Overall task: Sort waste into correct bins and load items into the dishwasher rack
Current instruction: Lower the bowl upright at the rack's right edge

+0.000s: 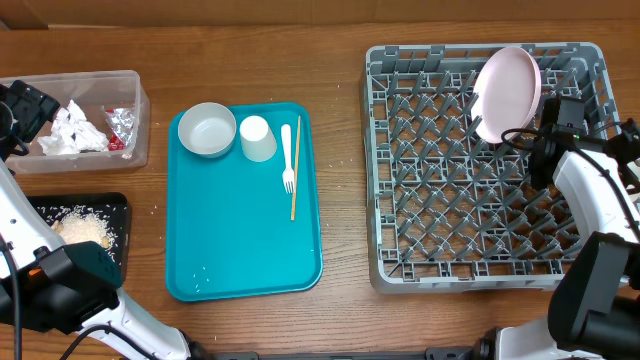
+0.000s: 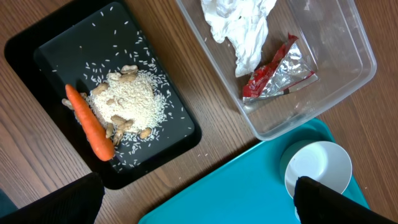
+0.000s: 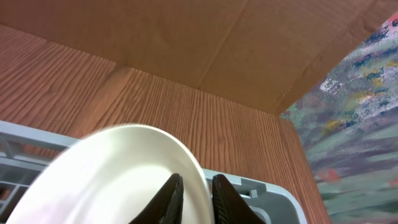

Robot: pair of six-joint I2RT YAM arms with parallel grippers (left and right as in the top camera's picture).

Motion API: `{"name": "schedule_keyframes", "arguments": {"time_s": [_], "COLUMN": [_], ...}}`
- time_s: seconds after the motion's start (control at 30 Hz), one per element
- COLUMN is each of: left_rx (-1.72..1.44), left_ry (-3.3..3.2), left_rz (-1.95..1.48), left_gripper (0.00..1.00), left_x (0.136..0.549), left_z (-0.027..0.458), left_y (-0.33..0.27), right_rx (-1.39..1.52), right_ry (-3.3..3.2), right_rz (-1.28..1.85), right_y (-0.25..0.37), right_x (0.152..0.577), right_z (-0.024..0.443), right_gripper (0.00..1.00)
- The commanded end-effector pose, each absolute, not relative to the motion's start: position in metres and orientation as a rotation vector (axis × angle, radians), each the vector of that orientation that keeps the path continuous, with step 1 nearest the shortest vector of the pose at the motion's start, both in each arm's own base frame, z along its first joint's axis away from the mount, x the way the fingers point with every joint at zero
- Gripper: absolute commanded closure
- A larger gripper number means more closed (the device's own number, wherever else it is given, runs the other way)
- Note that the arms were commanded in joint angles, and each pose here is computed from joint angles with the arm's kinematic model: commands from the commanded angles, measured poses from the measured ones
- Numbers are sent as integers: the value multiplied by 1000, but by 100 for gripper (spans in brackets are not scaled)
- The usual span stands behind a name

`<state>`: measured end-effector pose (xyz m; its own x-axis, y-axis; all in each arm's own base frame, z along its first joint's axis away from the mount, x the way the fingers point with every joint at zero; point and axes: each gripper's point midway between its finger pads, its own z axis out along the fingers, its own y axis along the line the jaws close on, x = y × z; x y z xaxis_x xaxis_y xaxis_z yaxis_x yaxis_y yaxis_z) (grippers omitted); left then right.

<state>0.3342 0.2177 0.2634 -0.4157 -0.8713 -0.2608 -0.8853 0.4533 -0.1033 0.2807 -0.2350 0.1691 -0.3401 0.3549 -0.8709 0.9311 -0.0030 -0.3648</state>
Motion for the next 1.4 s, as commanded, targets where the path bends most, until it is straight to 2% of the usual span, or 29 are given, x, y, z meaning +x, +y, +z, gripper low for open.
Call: {"name": "schedule_keyframes", "arguments": {"time_s": [0.0,0.13,0.27,0.4,0.53,0.7,0.83,1.1,1.37], "left_rx": [-1522,-1521,-1521,-1521,-1522,-1522,-1522,-1521,-1522], "left_ry": [2429,2429,2429,2429,2428,2429,2429,2429,2428], "left_rz": [86,87,87,87,87,87,87,87,87], "left_gripper": [0,0,0,0,0,0,0,0,0], "left_x": [335,335,335,335,335,335,335,335,335], "left_z": [261,261,261,261,261,261,261,261,261], "left_y": [217,218,218,218,218,218,218,218,218], "right_rx": [1311,1301,1274,1270,1247,1030,881,1008,1054], "right_ry": [1725,1714,1697,1665,1851,2216,2399,2463,2515], "right_rz": [-1360,-1336,-1327,-1283,-1053,-613,-384,-361,-317], "right_y": [-233,-229,-224,-220,-207,-169,-146,-169,-172], "right_x": [283,290,298,306,327,368,377,349,341], "right_z": [170,173,184,203,201,181,160,146,130], "right_gripper": [76,66,50,28,21,20,19,32,42]}}
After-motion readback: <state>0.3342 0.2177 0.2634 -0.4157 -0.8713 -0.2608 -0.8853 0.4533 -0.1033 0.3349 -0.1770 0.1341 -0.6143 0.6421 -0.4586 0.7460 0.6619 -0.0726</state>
